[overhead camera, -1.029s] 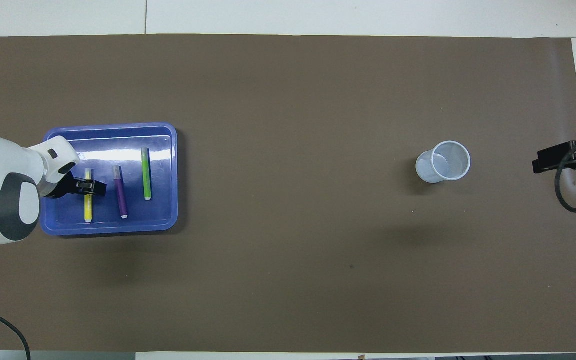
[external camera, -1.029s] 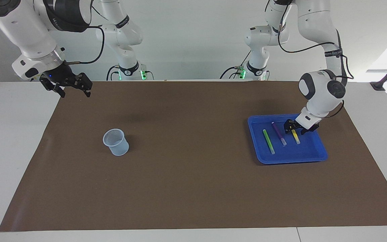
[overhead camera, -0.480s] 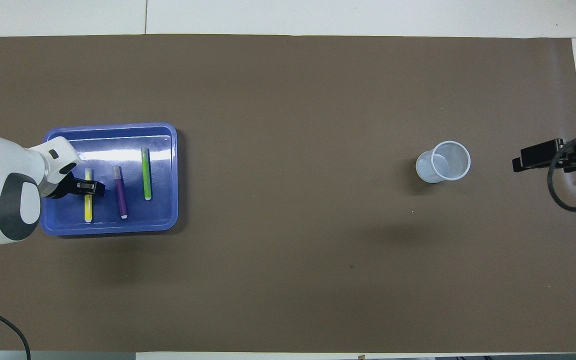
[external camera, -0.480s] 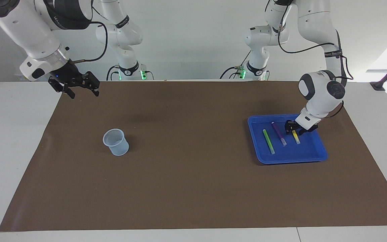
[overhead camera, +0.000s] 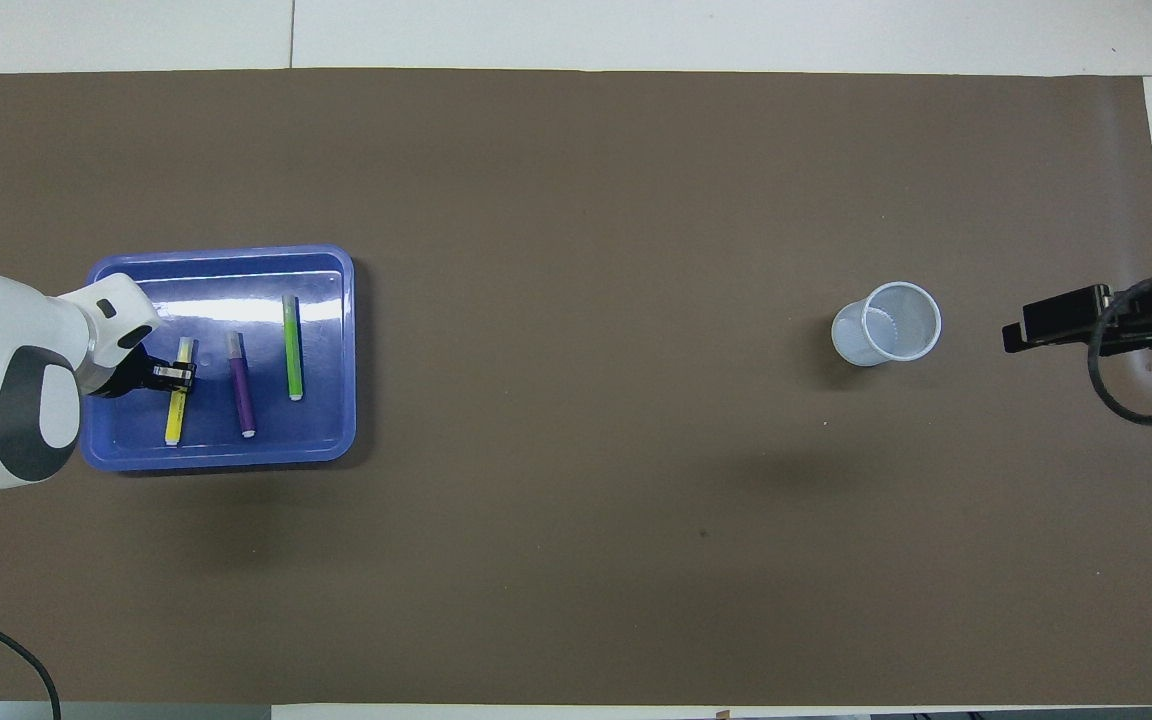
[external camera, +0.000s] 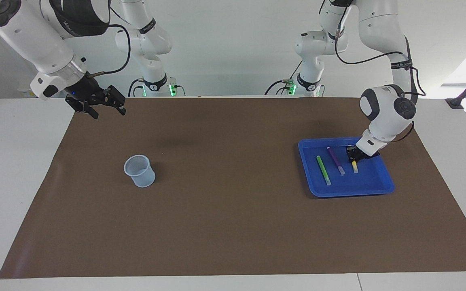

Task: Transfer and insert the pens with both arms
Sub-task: 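Lower the left gripper onto the yellow pen in the tray and grasp it, then lift the yellow pen with the left gripper while the right gripper approaches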

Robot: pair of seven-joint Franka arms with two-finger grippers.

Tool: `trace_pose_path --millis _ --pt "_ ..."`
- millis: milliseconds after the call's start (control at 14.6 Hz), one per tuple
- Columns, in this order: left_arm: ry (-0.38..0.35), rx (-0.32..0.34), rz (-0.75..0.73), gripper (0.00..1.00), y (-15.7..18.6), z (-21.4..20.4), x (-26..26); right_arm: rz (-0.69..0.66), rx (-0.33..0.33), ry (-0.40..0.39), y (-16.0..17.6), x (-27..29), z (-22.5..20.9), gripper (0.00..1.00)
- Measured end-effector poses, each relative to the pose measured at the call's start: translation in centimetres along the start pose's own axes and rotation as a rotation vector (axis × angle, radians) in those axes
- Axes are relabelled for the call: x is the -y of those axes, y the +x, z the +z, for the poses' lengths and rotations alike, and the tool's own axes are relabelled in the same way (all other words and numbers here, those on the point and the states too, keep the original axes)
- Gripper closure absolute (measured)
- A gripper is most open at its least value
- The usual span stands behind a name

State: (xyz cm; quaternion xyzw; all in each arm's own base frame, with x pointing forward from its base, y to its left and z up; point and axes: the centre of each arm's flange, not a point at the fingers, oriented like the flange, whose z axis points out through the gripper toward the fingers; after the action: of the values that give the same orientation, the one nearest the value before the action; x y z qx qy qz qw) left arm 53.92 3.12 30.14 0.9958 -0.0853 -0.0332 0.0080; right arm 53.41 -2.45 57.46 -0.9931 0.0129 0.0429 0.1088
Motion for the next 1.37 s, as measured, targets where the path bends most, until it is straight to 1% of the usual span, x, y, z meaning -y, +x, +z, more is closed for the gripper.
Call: trace_pose_path --millis 137,343,412,549,754,960,1097,1166,1303,1372 --pt "0.0 0.0 0.0 0.83 0.0 0.0 0.0 -0.002 0.005 0.02 -0.2 0.4 0.3 0.0" --pt "0.0 -0.001 0.0 0.83 0.0 0.0 0.0 -0.003 0.002 0.082 -0.2 1.2 0.3 0.0" --pt "0.0 -0.002 0.0 0.83 0.1 -0.1 0.0 -0.002 0.003 0.105 -0.3 1.4 0.4 0.0" --pt "0.001 -0.006 0.0 0.83 0.3 -0.4 0.0 0.008 -0.004 0.176 -0.5 1.9 1.1 0.0" --pt "-0.003 0.008 0.003 0.83 1.2 -2.2 0.1 0.027 -0.011 0.251 -1.1 2.4 2.5 0.0" --pt "-0.013 0.046 0.009 0.83 2.2 -5.0 -0.3 0.028 0.001 0.317 -2.1 3.7 3.7 0.0" --pt "-0.02 0.08 -0.006 0.83 2.9 -7.2 -1.0 0.047 0.013 0.41 -2.7 4.4 4.3 0.0" --pt "-0.024 0.098 -0.022 0.83 3.2 -8.4 -1.8 0.048 0.012 0.44 -2.9 4.5 4.6 0.0" --pt "-0.028 0.142 -0.085 0.83 3.8 -11.1 -4.2 0.023 -0.017 0.459 -3.1 4.7 4.9 0.0" --pt "-0.029 0.169 -0.136 0.83 3.9 -12.3 -5.8 0.013 -0.015 0.47 -3.2 5.1 5.1 0.0"
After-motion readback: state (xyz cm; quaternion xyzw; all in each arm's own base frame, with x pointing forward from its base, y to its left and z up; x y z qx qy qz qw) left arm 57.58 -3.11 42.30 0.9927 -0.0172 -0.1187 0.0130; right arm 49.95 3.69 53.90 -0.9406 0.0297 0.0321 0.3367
